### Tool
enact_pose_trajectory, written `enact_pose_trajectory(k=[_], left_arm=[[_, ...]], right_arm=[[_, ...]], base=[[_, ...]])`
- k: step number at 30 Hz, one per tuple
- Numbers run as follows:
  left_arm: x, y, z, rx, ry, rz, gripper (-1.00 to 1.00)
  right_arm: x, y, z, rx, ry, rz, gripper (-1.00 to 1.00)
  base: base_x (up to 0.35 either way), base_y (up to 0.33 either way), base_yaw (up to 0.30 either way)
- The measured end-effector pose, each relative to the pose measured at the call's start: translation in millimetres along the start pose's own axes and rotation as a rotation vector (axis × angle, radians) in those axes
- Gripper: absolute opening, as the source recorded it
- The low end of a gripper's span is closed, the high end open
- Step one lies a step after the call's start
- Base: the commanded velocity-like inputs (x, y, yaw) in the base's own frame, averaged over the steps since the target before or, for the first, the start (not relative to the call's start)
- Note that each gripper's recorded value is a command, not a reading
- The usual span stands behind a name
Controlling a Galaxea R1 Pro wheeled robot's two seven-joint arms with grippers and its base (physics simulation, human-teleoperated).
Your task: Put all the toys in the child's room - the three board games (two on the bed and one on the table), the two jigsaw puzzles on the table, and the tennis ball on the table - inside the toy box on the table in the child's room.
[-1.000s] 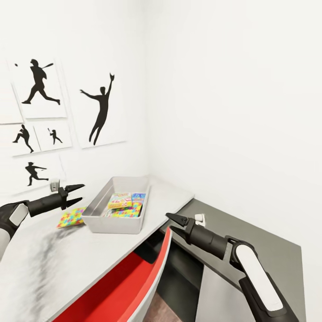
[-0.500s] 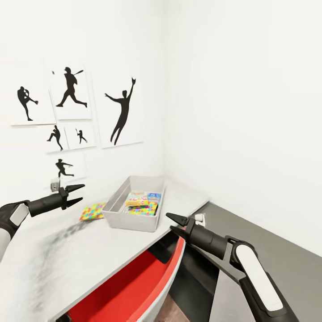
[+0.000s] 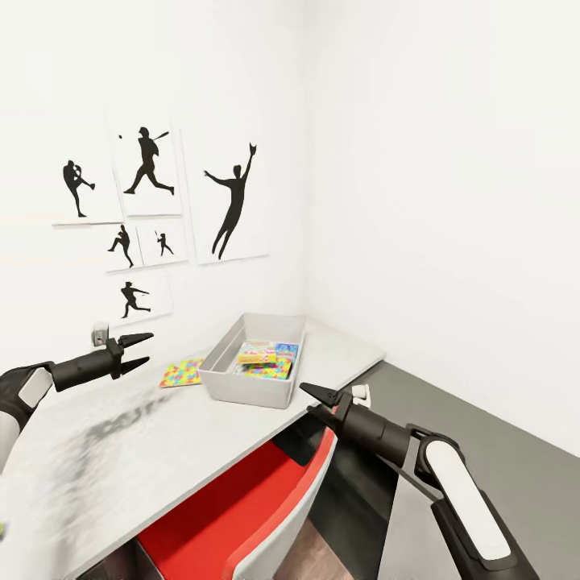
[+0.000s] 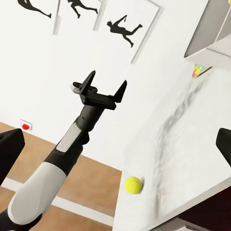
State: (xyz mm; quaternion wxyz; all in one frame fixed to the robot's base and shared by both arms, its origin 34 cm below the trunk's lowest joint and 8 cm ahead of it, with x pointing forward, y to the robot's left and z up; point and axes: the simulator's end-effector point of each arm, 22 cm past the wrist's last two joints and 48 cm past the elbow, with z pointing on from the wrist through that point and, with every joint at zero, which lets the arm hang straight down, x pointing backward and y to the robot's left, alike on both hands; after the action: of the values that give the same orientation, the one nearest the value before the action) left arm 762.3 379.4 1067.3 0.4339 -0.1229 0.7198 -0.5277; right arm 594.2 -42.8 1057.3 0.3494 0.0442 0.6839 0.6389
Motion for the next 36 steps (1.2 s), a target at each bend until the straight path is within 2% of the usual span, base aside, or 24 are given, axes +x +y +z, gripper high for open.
enact_pose_trajectory(k=[9,29,36], left_arm=[[0,-1,-0.5,0.001,-0.001,0.001,1.0],[-3,-12,-4.8,0.011,-0.008,0.016,1.0],[2,-7,-8.3,0.005,-0.007,0.011,1.0]], right_arm=[[0,1,-0.1,-0.002,-0.001,-0.002,1.0],[-1,11,-1.9,-0.012,-0.005,-0.018,1.0],[-1,14,-2.4,-0.014,-0.007,-0.024,1.0]], base=[[-0.045,0.0,0.071],[-0.08,0.0,0.236],[-0.002,0.0,0.247]])
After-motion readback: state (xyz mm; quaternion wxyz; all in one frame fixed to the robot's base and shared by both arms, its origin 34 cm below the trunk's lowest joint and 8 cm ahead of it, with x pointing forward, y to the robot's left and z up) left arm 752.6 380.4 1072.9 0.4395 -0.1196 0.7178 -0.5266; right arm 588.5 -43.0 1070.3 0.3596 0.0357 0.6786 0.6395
